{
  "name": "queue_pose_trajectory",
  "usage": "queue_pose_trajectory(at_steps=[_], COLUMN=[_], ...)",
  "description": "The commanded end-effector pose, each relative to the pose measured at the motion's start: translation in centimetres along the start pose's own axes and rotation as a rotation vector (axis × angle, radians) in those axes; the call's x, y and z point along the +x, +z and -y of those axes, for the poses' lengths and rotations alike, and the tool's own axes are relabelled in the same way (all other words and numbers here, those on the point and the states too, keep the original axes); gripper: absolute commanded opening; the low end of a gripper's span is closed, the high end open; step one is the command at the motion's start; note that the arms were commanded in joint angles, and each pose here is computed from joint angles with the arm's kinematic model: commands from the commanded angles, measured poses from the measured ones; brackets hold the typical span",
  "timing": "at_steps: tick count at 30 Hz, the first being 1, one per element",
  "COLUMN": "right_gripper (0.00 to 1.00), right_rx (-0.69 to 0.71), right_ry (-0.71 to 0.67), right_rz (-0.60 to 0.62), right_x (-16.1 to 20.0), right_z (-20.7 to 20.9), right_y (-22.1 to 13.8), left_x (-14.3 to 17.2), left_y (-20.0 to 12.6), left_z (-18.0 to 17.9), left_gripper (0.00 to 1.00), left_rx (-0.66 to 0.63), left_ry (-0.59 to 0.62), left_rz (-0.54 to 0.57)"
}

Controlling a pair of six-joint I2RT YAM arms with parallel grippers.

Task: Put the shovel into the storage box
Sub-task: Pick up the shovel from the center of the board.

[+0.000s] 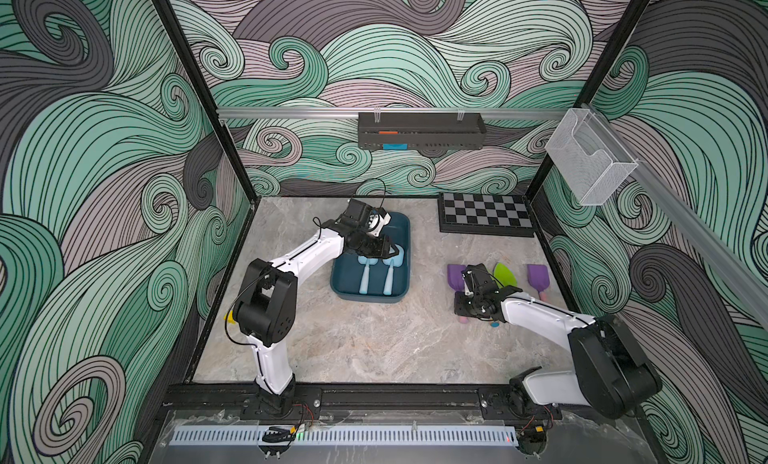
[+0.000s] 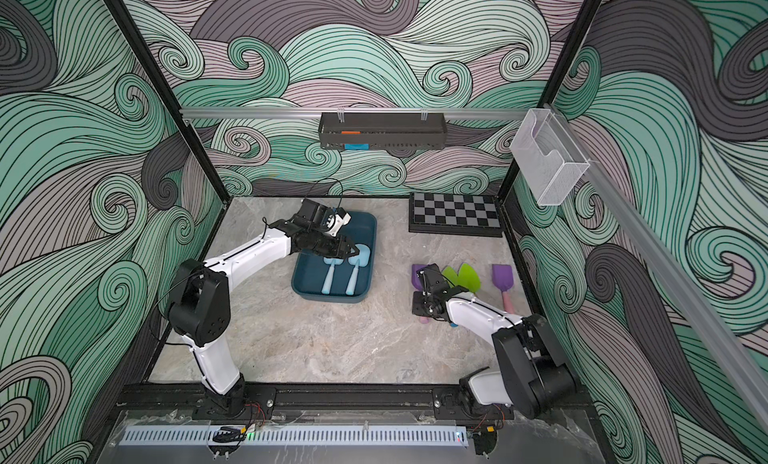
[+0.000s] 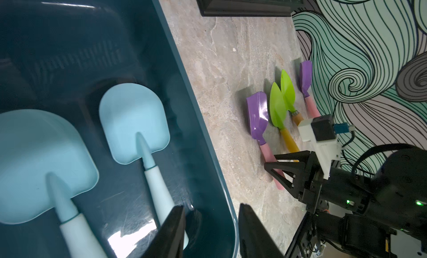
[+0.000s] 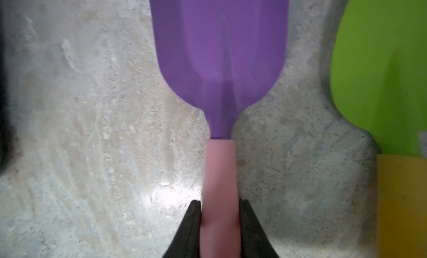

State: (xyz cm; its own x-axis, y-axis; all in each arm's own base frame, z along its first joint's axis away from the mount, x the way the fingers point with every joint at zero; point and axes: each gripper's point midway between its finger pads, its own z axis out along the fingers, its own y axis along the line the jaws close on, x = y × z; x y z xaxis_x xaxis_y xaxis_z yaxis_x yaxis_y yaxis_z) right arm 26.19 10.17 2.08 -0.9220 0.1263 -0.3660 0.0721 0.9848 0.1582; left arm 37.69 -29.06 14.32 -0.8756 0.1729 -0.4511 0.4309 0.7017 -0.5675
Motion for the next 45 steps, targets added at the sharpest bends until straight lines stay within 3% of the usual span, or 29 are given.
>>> queue_pose_trajectory(at_steps=[1,10,27,30,38,40,44,45], right_gripper=[0.0,0.0,0.0,0.0,0.0,0.04,0.3,0.41], right_rx=[-0.085,-0.167,-0.259,-0.265,-0.275,-0.28,-0.278,-0.283], right_ry=[-0.048,-0.161,-0.253,-0.259,-0.271,-0.276,-0.282,-0.283], right_rz=[0.068,0.134,0.148,0.149,0.161,0.165,0.189,0.197], right_x=[-2.1,-2.9,-1.8,-1.6,-1.4,-1.3,-1.5,-1.6], right_z=[-2.5,-7.2,-12.5,-12.8,-13.5,-13.7,-13.7,-13.7], right_y=[-2.3,-6.2,-8.4,-8.5,-8.9,-8.9,-9.2,-9.4], left_x=[-1.2,-0.8,-0.6,-0.6,-0.4,-0.3,-0.4,-0.4], left_y=[-0.3,1.7,3.6,3.9,4.3,4.3,4.4,4.3], left_z=[3.1,5.6,6.4,6.4,6.4,6.4,6.3,6.4], left_gripper=[0.42,0.43,0.43,0.37,0.06,0.0,0.0,0.0], left_rx=[0.095,0.138,0.071,0.077,0.081,0.083,0.084,0.085], left_ry=[0.028,0.055,0.103,0.1,0.097,0.098,0.098,0.1], left_rz=[0.052,0.039,0.031,0.024,0.015,0.014,0.013,0.015])
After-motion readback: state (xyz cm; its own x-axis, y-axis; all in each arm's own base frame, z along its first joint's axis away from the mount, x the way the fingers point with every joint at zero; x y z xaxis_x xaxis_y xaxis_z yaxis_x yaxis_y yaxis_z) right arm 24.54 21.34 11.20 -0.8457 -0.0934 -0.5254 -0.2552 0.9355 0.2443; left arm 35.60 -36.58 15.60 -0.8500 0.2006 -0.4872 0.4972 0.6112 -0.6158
